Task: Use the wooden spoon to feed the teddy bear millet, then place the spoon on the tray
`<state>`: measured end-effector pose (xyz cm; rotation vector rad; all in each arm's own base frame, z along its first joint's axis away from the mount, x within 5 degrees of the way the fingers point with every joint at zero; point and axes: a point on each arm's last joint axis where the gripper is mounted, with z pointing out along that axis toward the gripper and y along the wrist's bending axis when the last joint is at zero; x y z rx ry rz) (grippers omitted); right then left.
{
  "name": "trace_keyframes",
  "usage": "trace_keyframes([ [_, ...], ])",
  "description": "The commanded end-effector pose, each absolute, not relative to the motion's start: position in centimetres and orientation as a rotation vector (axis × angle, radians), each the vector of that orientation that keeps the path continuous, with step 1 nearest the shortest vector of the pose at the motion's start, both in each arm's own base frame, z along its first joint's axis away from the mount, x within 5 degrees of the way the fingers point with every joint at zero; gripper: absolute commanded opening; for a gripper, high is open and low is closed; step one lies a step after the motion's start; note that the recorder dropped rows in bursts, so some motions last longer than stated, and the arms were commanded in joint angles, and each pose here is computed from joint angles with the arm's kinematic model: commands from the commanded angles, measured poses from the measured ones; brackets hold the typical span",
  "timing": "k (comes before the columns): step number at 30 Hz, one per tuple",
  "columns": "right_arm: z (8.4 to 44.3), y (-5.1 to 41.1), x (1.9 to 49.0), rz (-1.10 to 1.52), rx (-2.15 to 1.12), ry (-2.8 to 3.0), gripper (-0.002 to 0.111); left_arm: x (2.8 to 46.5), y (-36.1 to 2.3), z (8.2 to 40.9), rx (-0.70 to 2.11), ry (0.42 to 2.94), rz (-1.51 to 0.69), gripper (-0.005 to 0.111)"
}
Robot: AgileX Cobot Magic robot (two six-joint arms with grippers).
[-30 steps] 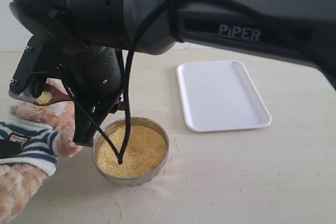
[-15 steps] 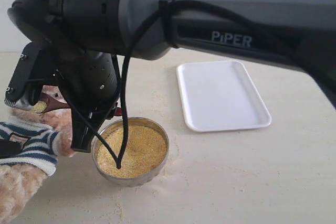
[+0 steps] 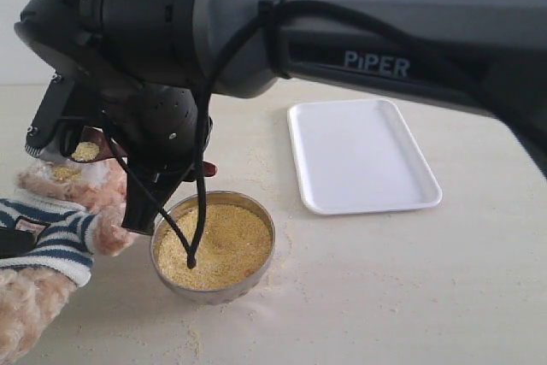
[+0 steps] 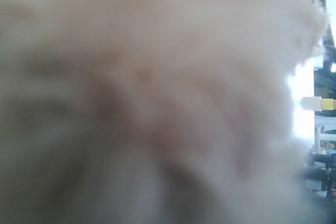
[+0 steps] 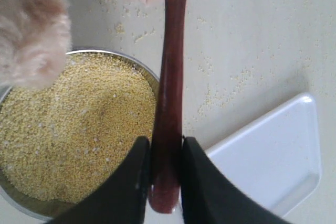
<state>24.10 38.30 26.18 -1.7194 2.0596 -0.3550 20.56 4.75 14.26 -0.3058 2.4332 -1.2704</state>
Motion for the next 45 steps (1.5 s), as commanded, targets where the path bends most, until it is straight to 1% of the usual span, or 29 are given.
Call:
trace_keyframes([
  [1,26.5,38.7,23.3,-0.349,-1.75,2.026,0.0,20.7,4.8,14.5,-0.305,2.406,-1.285,0.005],
  [5,26.6,39.3,22.3,-0.373,-1.805,1.962,0.0,20.7,4.8,14.5,-0.305,2.406,-1.285,0.005],
  [12,26.3,39.7,21.9,-0.552,-1.814,1.873,0.0,20.7,4.8,14.5,-0.305,2.406,-1.285,0.005],
  [21,26.9,40.1,21.7,-0.707,-1.731,1.782,0.0,20.7,4.8,14.5,-0.305,2.406,-1.285,0.005],
  [24,26.9,40.1,21.6,-0.715,-1.734,1.779,0.0,20.7,4.8,14.5,-0.305,2.406,-1.285,0.005],
  [28,26.4,40.0,21.5,-0.809,-1.715,1.729,0.0,20.7,4.8,14.5,-0.305,2.406,-1.285,0.005],
  [32,25.3,40.0,20.9,-0.836,-1.755,1.705,0.0,20.7,4.8,14.5,-0.305,2.406,-1.285,0.005],
  [38,25.6,40.9,20.1,-0.835,-1.721,1.607,0.0,20.7,4.8,14.5,-0.305,2.406,-1.285,0.005],
  [43,26.0,40.9,20.3,-0.874,-1.674,1.58,0.0,20.7,4.8,14.5,-0.305,2.406,-1.285,0.005],
  [45,25.7,40.9,20.5,-0.912,-1.666,1.576,0.0,20.7,4.8,14.5,-0.305,2.406,-1.285,0.005],
])
